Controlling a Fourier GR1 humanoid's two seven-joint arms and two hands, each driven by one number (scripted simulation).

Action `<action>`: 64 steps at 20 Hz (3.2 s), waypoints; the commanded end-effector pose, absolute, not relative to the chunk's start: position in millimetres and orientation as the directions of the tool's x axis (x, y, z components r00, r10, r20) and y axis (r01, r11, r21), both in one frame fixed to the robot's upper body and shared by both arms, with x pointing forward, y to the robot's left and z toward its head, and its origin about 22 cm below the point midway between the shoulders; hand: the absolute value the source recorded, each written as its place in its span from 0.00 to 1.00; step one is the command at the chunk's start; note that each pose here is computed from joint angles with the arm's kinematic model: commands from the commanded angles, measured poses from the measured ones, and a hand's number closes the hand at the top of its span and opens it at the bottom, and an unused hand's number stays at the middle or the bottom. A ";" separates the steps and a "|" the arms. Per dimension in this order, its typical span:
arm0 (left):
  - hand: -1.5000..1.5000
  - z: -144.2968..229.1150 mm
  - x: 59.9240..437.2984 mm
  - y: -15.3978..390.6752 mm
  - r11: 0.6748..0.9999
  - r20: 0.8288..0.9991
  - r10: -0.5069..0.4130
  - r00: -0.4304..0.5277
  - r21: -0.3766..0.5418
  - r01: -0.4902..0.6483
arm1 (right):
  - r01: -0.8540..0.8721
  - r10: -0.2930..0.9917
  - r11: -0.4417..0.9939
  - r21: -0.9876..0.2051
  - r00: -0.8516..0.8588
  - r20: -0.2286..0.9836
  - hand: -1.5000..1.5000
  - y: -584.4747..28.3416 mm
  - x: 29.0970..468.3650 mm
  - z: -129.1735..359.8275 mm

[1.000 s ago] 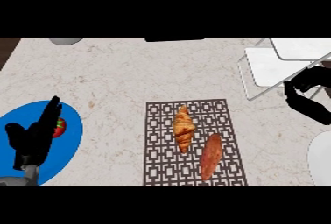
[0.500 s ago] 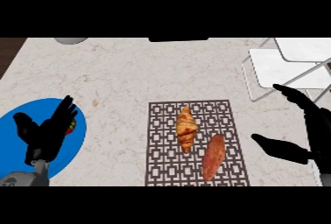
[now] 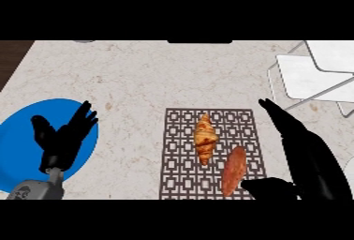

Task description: Pick the croissant from the placemat and place it in the tiered shelf

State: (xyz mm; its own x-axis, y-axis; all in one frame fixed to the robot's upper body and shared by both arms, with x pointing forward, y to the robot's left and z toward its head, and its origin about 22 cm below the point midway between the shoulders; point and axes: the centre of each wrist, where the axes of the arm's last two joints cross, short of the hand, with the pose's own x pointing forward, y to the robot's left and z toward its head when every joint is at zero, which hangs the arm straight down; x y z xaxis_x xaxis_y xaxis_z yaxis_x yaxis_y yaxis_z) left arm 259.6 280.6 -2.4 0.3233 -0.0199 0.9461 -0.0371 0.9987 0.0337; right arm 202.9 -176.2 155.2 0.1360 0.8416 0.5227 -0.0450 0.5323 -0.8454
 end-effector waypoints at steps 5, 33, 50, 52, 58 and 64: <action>0.50 -16.0 257.0 287.1 0.996 0.904 -0.028 0.427 0.060 -0.061 | -0.039 0.855 0.427 -0.903 0.342 0.390 0.00 -117.0 224.7 151.4; 0.50 -20.5 249.9 293.2 0.996 0.890 0.003 0.455 0.039 -0.083 | -0.176 0.813 0.169 -0.970 0.581 0.037 0.00 -31.0 288.4 57.8; 0.50 -23.7 254.7 304.8 0.995 0.895 -0.007 0.446 0.048 -0.082 | -0.176 0.781 0.063 -0.982 0.622 -0.061 0.00 -41.5 304.3 43.2; 0.50 -22.0 256.7 286.7 0.994 0.896 -0.022 0.444 0.066 -0.084 | -0.167 0.784 0.066 -0.984 0.619 -0.053 0.00 -44.5 294.6 25.8; 0.50 -10.2 267.3 288.8 0.996 0.898 -0.026 0.439 0.060 -0.064 | -0.127 0.799 0.110 -0.986 0.601 0.012 0.00 -40.1 298.9 25.3; 0.50 -28.8 241.5 280.3 0.998 0.903 -0.019 0.429 0.044 -0.048 | -0.167 0.812 0.111 -0.980 0.584 -0.008 0.00 -52.1 313.8 10.2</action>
